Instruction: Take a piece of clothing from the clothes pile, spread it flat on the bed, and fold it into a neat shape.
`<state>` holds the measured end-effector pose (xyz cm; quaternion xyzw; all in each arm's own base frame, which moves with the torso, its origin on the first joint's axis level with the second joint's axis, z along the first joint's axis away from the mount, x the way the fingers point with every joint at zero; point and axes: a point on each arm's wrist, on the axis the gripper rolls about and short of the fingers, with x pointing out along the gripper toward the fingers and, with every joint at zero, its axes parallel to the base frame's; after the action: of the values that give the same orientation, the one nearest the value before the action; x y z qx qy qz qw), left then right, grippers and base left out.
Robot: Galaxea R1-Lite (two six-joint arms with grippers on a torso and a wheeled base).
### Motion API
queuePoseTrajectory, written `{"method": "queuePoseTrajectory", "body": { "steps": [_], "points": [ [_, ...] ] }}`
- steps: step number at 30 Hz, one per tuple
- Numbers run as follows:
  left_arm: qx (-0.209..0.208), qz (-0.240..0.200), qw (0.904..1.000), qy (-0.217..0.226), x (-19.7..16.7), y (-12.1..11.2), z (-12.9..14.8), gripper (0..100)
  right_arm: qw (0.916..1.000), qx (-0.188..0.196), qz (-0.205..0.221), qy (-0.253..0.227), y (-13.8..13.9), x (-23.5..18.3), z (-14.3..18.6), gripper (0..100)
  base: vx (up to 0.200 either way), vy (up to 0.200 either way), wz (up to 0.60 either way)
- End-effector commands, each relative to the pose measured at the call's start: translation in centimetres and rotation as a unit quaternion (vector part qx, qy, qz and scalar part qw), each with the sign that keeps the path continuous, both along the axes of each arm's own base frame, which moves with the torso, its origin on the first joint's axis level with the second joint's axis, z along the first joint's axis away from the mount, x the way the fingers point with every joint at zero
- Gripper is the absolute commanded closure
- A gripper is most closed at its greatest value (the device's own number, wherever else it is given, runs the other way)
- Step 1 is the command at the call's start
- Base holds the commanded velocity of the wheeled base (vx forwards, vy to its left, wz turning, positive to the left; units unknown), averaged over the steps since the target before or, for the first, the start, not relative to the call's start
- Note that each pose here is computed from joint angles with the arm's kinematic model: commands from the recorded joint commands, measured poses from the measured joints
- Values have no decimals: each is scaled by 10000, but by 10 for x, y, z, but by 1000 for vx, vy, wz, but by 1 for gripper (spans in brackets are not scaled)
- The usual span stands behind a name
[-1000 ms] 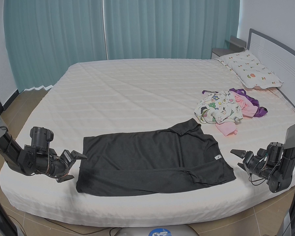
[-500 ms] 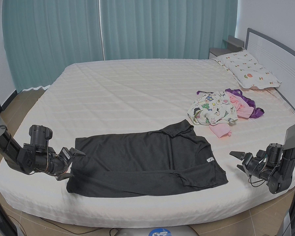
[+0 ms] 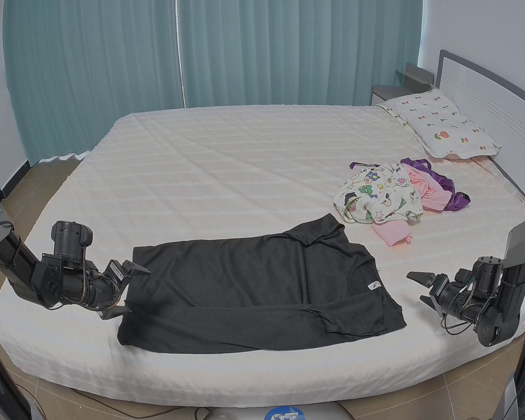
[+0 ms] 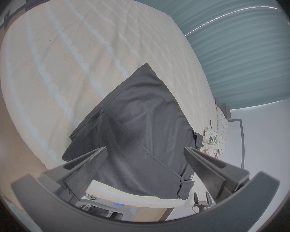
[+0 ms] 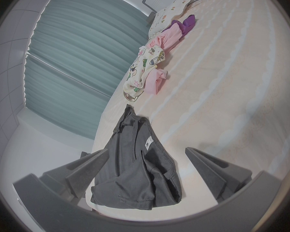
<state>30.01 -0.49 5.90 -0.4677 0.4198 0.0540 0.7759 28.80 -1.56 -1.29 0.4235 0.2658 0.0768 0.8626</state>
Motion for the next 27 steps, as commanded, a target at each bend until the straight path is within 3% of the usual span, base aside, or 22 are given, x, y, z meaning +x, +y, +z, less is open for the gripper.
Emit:
{"method": "queuePoseTrajectory", "body": {
  "steps": [1, 3, 15, 27],
  "points": [
    [-2, 26, 10000, 21, 1, 2, -2, 0, 10000, -7, 9, -70, 1, 0, 1, 0, 0, 200, 0],
    [-8, 28, 10000, 36, 2, 2, -3, 0, 10000, -7, 9, -78, 1, 1, 1, 0, 0, 200, 0],
    [-3, 49, 9999, 121, 3, 3, -8, 0, 10000, -7, 9, -70, 1, 0, 1, 0, 0, 0, 0],
    [308, 276, 9971, -632, 43, 4, -9, 0, 10000, -1, 6, -75, 1, 0, 2, 0, 0, 0, 0]
  ]
}}
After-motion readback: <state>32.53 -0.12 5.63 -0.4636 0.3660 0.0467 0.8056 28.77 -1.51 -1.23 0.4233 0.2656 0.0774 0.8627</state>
